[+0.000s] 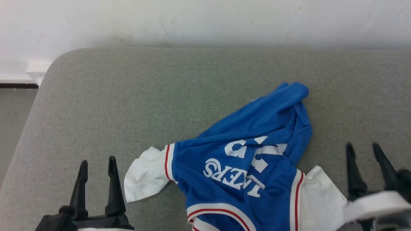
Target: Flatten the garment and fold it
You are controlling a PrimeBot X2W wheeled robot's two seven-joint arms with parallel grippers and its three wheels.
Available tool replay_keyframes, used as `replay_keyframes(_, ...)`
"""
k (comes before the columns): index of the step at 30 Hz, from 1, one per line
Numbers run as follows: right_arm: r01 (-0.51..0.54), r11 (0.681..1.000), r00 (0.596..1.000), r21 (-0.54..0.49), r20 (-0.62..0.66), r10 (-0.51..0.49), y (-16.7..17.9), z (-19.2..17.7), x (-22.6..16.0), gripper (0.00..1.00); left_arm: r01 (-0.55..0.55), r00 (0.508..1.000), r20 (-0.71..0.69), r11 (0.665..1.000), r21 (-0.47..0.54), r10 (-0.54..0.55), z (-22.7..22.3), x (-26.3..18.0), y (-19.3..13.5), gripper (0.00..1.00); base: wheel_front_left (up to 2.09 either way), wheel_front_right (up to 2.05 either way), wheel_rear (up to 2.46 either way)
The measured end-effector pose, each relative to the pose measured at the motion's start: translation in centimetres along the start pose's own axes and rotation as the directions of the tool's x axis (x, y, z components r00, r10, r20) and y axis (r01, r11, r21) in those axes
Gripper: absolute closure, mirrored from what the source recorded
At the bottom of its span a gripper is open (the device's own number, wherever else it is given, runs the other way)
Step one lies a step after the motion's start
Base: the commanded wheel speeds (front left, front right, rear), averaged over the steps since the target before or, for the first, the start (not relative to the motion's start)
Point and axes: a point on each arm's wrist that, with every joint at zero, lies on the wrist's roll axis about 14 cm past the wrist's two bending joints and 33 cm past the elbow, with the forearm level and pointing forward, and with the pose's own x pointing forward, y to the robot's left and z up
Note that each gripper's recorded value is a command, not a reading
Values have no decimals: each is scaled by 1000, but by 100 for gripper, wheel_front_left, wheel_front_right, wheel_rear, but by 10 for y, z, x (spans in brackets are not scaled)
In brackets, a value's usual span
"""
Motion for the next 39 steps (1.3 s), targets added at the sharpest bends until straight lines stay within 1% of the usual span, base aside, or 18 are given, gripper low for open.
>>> replay_keyframes(4,-122,993,993,7,-6,122,43,18,34,0,8,1000,-6,1000,21,-8,-4,2,0,0,0,0,0)
replay_keyframes(7,-208,978,975,10,-77,209,76,23,58,0,25,1000,-17,999,31,-24,-9,5,-3,0,0,0,0)
replay_keyframes(8,-232,973,967,-8,-112,230,85,23,66,0,31,999,-23,999,35,-30,-11,7,-4,0,0,0,0)
replay_keyframes(11,-280,959,941,-52,-214,263,103,21,88,0,40,999,-31,999,34,-39,-16,12,-7,0,0,0,0)
replay_keyframes(14,-304,950,912,-78,-314,266,112,13,107,0,45,998,-44,999,30,-44,-22,16,-7,0,0,0,0)
replay_keyframes(17,-319,944,853,-85,-459,247,115,-13,116,0,42,998,-57,999,28,-40,-26,17,-6,0,0,0,0)
replay_keyframes(20,-321,939,779,-120,-597,190,108,-43,120,0,39,997,-69,999,28,-37,-30,18,-4,0,0,0,0)
replay_keyframes(24,-326,937,685,-127,-715,141,105,-77,118,0,19,997,-79,999,37,-17,-32,16,3,0,0,0,0)
replay_keyframes(27,-338,933,652,-127,-746,135,108,-93,120,0,1,996,-90,999,45,3,-35,13,9,0,0,0,0)
replay_keyframes(28,-341,932,644,-124,-753,135,110,-99,120,4,-6,995,-96,999,46,10,-36,12,11,0,0,0,0)
replay_keyframes(29,-343,931,641,-123,-756,137,111,-103,121,50,-12,995,-102,999,45,16,-37,10,12,0,0,0,0)
replay_keyframes(30,-348,929,640,-128,-756,135,112,-106,121,64,-17,994,-106,999,45,21,-38,9,13,0,0,0,0)
replay_keyframes(31,-356,924,638,-138,-759,133,114,-110,122,89,-21,994,-110,999,46,26,-39,8,14,0,0,0,0)
replay_keyframes(32,-360,922,642,-141,-755,135,115,-111,123,100,-24,993,-112,999,47,29,-39,7,15,0,0,0,0)
replay_keyframes(36,-366,918,674,-153,-724,148,121,-106,133,100,-31,993,-117,999,44,36,-40,5,17,0,0,0,0)
replay_keyframes(39,-375,910,714,-176,-681,163,125,-89,144,100,-27,993,-114,999,40,31,-40,5,15,0,0,0,0)
